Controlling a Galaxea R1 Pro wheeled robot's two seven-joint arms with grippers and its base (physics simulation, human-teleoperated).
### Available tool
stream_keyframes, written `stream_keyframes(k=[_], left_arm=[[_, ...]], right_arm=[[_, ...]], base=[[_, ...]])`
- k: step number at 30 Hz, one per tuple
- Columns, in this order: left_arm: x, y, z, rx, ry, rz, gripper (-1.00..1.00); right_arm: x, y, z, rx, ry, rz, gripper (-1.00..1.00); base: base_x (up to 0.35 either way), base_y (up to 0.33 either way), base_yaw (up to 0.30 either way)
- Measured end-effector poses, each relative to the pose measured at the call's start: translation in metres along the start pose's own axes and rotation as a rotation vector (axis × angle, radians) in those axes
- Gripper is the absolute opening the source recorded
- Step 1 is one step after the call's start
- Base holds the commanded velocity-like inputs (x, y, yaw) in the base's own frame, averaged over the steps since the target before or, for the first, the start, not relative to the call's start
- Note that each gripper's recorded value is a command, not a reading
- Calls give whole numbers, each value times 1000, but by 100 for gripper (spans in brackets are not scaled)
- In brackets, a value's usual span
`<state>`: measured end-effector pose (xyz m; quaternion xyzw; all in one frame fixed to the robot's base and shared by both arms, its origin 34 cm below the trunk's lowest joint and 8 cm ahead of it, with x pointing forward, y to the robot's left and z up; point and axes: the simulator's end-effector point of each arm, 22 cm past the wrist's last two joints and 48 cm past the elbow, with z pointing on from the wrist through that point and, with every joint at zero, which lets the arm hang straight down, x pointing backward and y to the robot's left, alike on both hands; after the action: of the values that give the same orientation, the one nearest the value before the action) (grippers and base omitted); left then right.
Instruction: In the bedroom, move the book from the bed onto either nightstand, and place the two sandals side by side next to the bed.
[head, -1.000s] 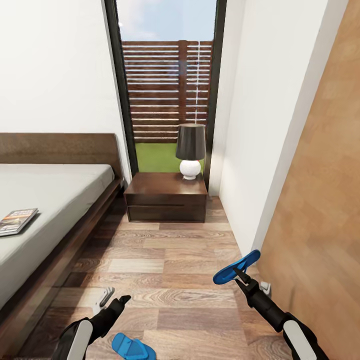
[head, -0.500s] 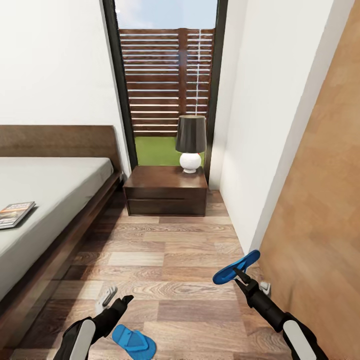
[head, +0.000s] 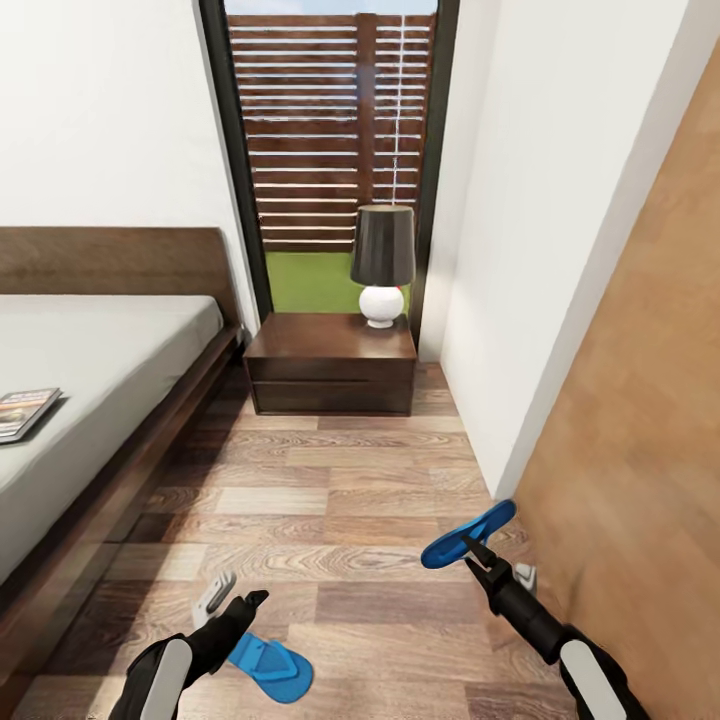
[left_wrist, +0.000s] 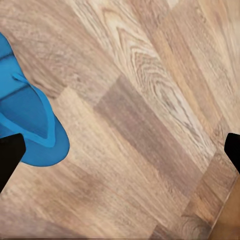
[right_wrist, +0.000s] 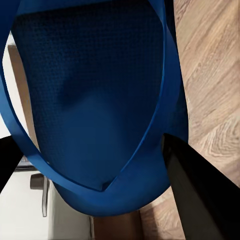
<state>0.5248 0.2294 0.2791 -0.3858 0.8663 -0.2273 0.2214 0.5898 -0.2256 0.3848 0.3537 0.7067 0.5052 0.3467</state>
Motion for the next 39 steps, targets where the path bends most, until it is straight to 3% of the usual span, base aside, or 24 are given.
stream_keyframes(k=[39], left_arm=[[40,63,34,-122,96,-33,100]], right_arm=[[30,-73,1,114,83,95,-100]], base=[[0,0,0]])
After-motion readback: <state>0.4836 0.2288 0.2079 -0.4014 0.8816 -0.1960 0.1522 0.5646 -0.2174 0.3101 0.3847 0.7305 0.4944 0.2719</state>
